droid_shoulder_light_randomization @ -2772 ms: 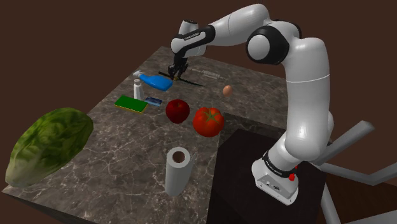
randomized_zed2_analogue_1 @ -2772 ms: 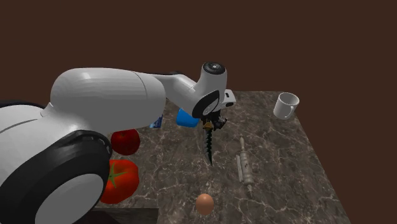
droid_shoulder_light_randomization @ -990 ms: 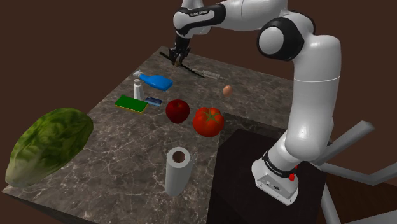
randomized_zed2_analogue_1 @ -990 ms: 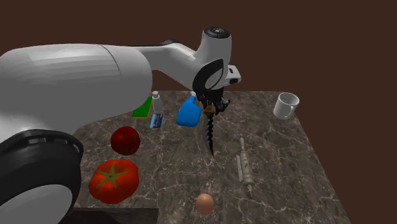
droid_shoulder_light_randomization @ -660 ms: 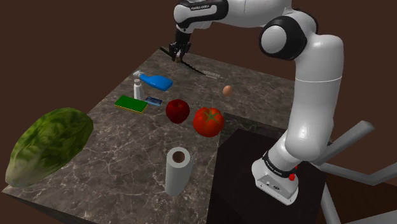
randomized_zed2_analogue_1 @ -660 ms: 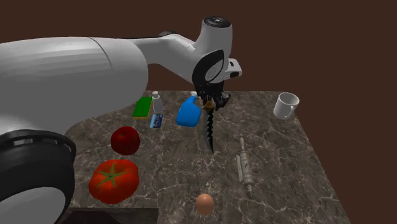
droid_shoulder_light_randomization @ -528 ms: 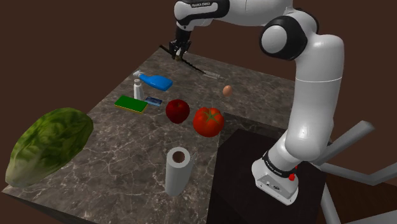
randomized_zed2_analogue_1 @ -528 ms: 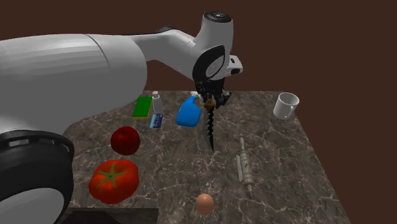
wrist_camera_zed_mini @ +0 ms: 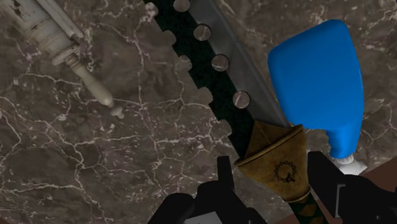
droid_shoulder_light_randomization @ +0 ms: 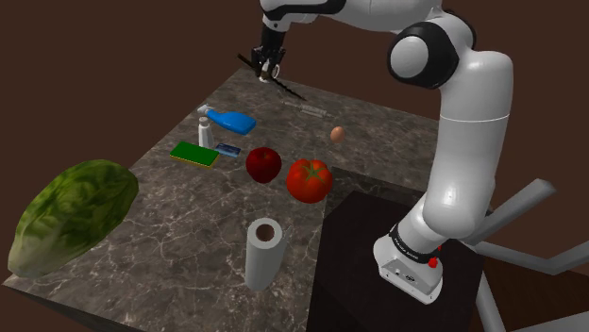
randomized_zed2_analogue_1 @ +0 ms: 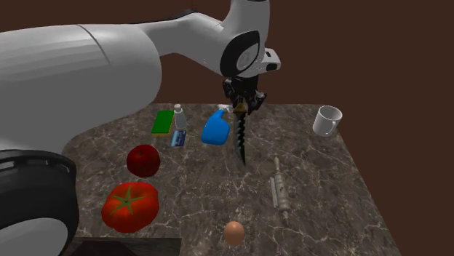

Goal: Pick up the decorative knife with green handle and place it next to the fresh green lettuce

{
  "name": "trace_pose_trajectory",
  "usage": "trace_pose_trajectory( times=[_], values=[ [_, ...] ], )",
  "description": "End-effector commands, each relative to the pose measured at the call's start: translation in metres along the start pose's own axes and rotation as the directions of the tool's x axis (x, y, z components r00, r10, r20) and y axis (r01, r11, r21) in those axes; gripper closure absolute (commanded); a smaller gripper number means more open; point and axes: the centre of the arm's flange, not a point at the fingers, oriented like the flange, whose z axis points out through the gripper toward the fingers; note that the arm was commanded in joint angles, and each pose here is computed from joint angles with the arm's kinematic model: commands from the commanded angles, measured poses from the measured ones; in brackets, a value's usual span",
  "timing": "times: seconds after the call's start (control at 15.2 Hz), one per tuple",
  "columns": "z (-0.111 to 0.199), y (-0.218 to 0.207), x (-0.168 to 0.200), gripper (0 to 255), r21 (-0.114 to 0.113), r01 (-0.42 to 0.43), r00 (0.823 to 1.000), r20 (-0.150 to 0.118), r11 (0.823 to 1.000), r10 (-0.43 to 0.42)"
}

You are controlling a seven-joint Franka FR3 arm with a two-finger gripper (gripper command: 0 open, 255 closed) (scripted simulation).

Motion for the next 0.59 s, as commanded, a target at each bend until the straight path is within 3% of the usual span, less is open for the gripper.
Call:
trace_pose_trajectory(
  times=[0.0,0.4,0.53],
  values=[
    [-0.009,-0.001,0.001,255,0.000,0.000,1.000,0.001,1.000,0.000],
    [-0.038,-0.003,0.006,255,0.000,0.000,1.000,0.001,1.000,0.000],
    [-0.040,-0.023,-0.012,255,0.000,0.000,1.000,0.001,1.000,0.000]
  ],
)
